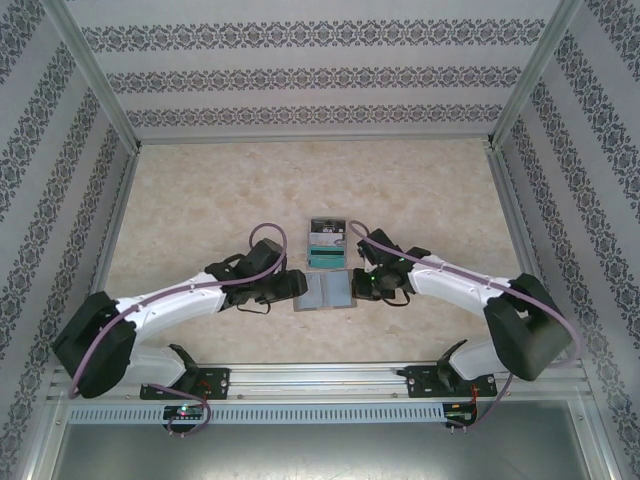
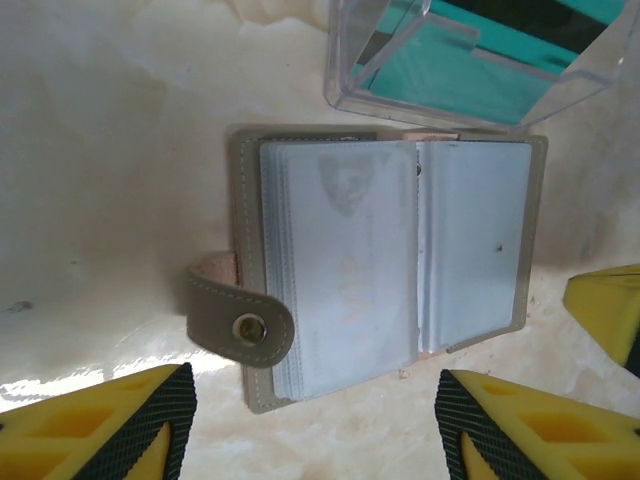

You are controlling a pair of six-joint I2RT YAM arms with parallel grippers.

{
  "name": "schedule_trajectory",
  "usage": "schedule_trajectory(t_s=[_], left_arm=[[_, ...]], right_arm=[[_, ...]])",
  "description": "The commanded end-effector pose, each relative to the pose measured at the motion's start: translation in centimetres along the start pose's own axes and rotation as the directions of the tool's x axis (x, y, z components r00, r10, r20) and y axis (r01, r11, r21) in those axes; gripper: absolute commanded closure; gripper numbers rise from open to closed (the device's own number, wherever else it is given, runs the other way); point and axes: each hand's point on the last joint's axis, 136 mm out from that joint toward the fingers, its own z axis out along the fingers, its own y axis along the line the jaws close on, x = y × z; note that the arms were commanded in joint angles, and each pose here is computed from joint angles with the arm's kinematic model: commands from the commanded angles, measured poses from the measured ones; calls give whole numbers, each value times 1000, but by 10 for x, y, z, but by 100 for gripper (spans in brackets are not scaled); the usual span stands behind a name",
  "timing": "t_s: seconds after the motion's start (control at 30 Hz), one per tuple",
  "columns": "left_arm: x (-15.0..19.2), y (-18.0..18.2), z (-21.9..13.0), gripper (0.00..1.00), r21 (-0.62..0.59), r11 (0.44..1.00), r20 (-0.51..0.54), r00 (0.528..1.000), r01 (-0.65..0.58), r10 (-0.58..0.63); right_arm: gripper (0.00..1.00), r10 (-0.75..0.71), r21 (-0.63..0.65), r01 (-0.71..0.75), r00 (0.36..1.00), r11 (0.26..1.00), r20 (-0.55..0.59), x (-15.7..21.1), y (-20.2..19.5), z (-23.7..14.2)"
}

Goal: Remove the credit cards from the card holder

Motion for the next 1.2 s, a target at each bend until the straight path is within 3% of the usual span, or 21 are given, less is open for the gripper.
schedule_trajectory(t_s=[0.0, 0.33, 0.7, 1.17], left_arm=[[-5, -28, 3, 39, 64, 998, -14, 999, -29, 30], [2, -37, 23, 47, 45, 996, -109, 990, -80, 85], [6, -6, 37, 50, -119, 989, -149, 987, -83, 65], [13, -11, 52, 50, -76, 992, -192, 978, -97, 81]], right_arm=[[100, 32, 3, -32, 999, 999, 7, -1, 2, 15], [100, 33, 22, -32, 999, 999, -11, -1, 1, 32], [100, 33, 19, -33, 999, 999, -14, 0, 2, 31], [100, 34, 11, -33, 999, 999, -24, -1, 6, 33]])
